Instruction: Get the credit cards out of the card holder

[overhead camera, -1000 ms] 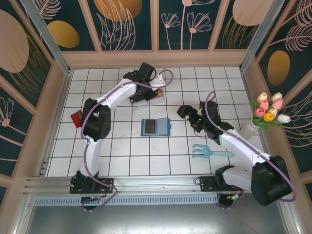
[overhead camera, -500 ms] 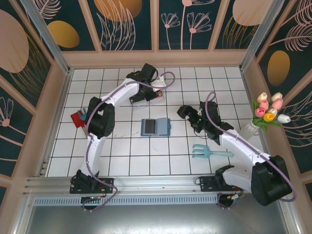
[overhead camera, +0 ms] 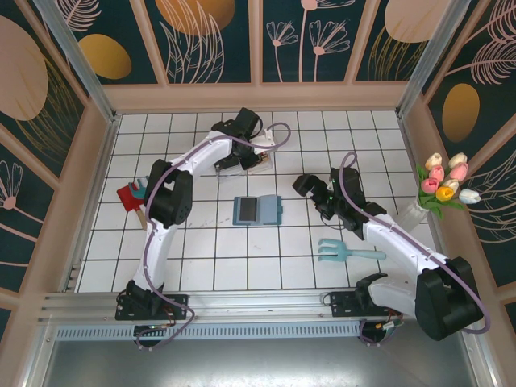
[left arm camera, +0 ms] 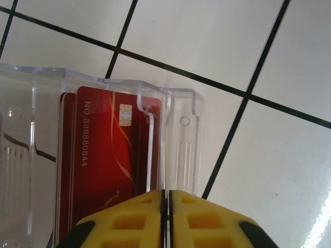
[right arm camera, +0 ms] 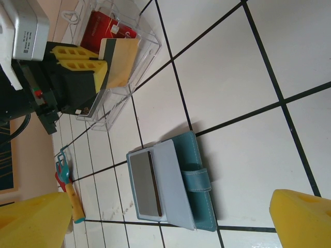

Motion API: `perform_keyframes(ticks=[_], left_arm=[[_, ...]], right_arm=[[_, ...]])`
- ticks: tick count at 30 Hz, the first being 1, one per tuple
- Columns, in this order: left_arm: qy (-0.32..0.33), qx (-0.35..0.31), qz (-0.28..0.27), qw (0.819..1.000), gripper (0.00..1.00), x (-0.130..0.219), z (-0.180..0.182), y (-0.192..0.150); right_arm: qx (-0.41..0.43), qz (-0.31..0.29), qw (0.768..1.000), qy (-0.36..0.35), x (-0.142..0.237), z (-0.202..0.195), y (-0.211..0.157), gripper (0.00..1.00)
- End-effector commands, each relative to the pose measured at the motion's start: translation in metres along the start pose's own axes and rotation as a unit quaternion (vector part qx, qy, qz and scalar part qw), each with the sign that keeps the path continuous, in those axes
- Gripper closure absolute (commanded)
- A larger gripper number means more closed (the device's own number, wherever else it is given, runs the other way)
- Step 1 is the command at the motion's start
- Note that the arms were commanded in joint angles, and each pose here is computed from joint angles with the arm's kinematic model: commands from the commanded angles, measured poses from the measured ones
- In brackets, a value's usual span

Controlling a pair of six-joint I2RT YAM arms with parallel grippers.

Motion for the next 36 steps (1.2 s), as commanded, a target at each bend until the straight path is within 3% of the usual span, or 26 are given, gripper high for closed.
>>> perform_keyframes(ticks=[1,9,14,20,23,27,32,36], left_arm=[[0.019,0.015,0.016,1.000,0.78,-0.004,0.008,0.000],[0.043,0.042,0.000,0.998,0.71,0.013,0.016,0.010],[0.062,0.091,-0.052,0.993,0.60,0.046,0.020,0.028],[0.097,0.185,-0.126,0.970,0.44,0.099,0.021,0.037],[0.106,0.233,-0.164,0.953,0.35,0.123,0.015,0.031],[0.144,0.309,-0.209,0.917,0.20,0.153,0.010,0.014],[0.181,0.406,-0.221,0.868,0.02,0.175,-0.002,-0.026],[0.182,0.483,-0.203,0.832,0.02,0.165,-0.020,-0.069]], right_arm=[[-0.002,-0.015,1.000,0.002,0.002,0.002,0.007,0.01],[-0.002,-0.010,1.000,0.001,-0.002,0.004,0.007,0.01],[0.000,-0.007,1.000,-0.002,-0.004,0.004,0.007,0.01],[0.018,0.001,1.000,-0.014,-0.010,0.011,-0.001,0.02],[0.037,0.005,0.999,-0.022,-0.014,0.020,-0.008,0.04],[0.065,0.016,0.997,-0.044,-0.023,0.029,-0.020,0.09],[0.099,0.038,0.992,-0.075,-0.040,0.038,-0.039,0.19],[0.125,0.053,0.985,-0.105,-0.053,0.044,-0.056,0.23]])
Point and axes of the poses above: each hand's point on the last joint's axis, 136 mm out from that joint toward the fingers, its own x axis back along the fingers, its own z axis along the line the jaws close on, y = z × x, the point moved 5 cm from there along x, back along the fingers, and after that the axes turned 2 degrees about x, right-handed, at the moved point
